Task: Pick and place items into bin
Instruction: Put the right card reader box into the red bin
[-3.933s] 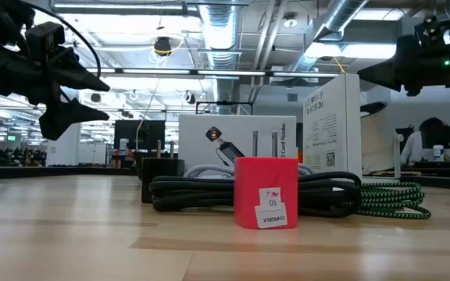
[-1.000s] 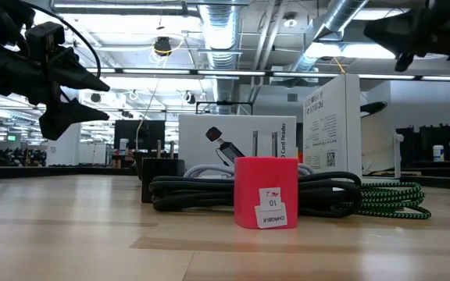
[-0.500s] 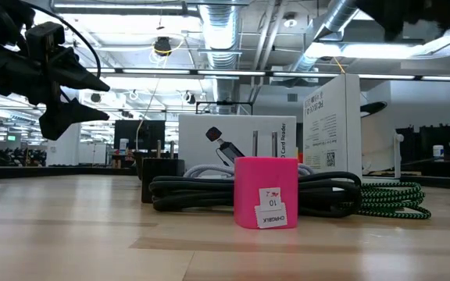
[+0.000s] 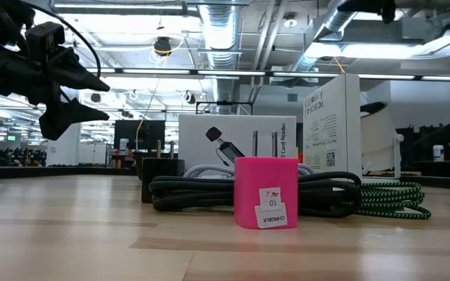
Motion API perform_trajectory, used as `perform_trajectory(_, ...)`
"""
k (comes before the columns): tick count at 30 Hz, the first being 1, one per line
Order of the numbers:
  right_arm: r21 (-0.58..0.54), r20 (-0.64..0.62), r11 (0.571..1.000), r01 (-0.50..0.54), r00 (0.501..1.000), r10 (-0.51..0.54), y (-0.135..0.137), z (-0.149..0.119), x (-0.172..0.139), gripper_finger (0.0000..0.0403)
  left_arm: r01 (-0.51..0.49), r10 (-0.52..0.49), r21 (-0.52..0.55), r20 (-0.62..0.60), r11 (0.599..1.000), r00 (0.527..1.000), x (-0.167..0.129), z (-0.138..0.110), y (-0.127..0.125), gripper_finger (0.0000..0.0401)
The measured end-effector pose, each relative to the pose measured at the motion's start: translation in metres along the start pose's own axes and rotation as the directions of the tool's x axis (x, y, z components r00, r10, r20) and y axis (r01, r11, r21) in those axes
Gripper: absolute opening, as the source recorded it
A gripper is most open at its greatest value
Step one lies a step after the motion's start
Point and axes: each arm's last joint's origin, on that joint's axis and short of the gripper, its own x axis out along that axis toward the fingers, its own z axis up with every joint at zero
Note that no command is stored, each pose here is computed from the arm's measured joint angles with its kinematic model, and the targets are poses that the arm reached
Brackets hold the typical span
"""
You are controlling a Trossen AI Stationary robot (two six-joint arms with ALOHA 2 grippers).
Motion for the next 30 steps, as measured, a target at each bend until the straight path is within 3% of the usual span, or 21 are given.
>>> perform_trajectory(8,0.099,-0.297,0.987,0.126,0.95,-0.091,0.004,0.023,-0.003,0.0168,0.0,0.0,0.0,-0.001,1.0,1.0,0.0,0.0,0.0,0.0258)
perform_trajectory(12,0.166,-0.421,0.975,0.149,0.905,-0.067,0.008,0.023,0.002,0.0166,0.0,0.0,0.0,0.0,1.0,1.0,0.0,0.0,0.0,0.0258)
perform_trajectory(18,0.269,-0.57,0.945,0.186,0.821,0.0,0.018,0.012,0.02,0.0165,0.0,0.0,0.0,0.0,1.0,1.0,0.0,0.0,0.0,0.0258)
perform_trajectory(25,0.331,-0.732,0.893,0.306,0.68,0.038,0.029,-0.005,0.045,0.0166,0.0,0.0,0.0,0.0,1.0,1.0,0.0,0.0,0.0,0.0258)
perform_trajectory(30,0.368,-0.789,0.85,0.376,0.61,0.072,0.04,-0.014,0.06,0.0168,0.0,0.0,0.0,0.0,1.0,1.0,0.0,0.0,0.0,0.0258)
